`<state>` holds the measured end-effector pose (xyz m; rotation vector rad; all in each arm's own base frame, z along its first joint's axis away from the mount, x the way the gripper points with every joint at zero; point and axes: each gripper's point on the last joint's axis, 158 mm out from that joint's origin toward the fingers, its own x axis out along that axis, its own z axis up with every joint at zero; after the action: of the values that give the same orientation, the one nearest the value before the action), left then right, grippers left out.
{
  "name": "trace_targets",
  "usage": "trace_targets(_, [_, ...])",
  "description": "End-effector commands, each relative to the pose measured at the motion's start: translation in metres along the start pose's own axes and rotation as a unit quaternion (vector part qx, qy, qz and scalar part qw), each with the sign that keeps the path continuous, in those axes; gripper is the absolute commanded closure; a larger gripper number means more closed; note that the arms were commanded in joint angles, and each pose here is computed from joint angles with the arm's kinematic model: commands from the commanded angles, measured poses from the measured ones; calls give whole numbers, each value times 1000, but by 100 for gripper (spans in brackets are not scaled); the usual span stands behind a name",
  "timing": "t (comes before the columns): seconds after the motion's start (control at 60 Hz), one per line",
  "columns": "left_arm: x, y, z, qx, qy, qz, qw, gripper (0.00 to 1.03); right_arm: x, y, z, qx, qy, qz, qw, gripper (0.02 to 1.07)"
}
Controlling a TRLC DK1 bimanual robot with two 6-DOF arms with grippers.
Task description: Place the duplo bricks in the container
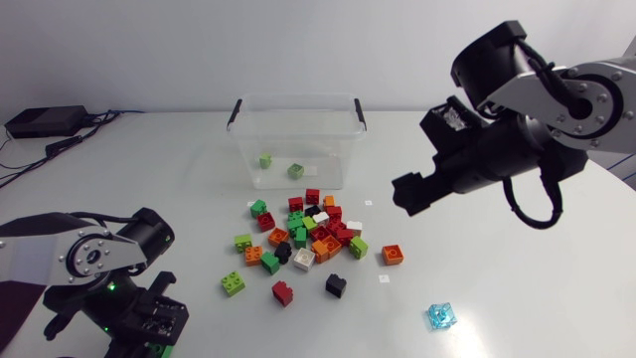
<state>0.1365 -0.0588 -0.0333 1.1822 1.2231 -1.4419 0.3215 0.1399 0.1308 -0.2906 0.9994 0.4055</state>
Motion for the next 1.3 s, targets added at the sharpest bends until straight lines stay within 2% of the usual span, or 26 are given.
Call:
trace_targets(0.0, [-9,17,4,-18,-8,15,1000,79,5,7,-33,-10,56,6,998,9])
trace_targets(0.283, [-53,69,28,-72,-59,85,992,79,28,10,-117,25,219,14,975,15])
trace_targets(0.483, [-102,116,49,-134,-121,148,972,79,41,-1,-155,82,281,15,956,20])
trace_targets(0.667, [-140,154,65,-183,-172,206,946,79,47,2,-177,97,309,21,946,20])
trace_targets(0.733, [-161,175,71,-213,-201,239,926,79,50,5,-183,100,316,28,943,21])
trace_targets(0.783, [-167,179,75,-213,-208,245,923,79,51,4,-186,103,321,30,941,22])
trace_targets(0.833, [-184,192,80,-234,-233,263,906,79,53,6,-190,105,329,36,938,25])
trace_targets(1.0, [-220,220,89,-265,-273,296,876,79,61,10,-205,101,356,47,928,25])
trace_targets(1.05, [-232,230,91,-278,-288,307,864,79,63,10,-206,100,355,47,928,32])
trace_targets(1.15, [-249,245,96,-294,-310,318,847,79,67,11,-209,101,358,47,927,39])
trace_targets(1.217, [-254,254,102,-297,-317,318,843,79,68,10,-210,101,360,46,926,41])
trace_targets(1.283, [-262,266,106,-306,-333,326,830,79,69,10,-214,101,364,46,925,41])
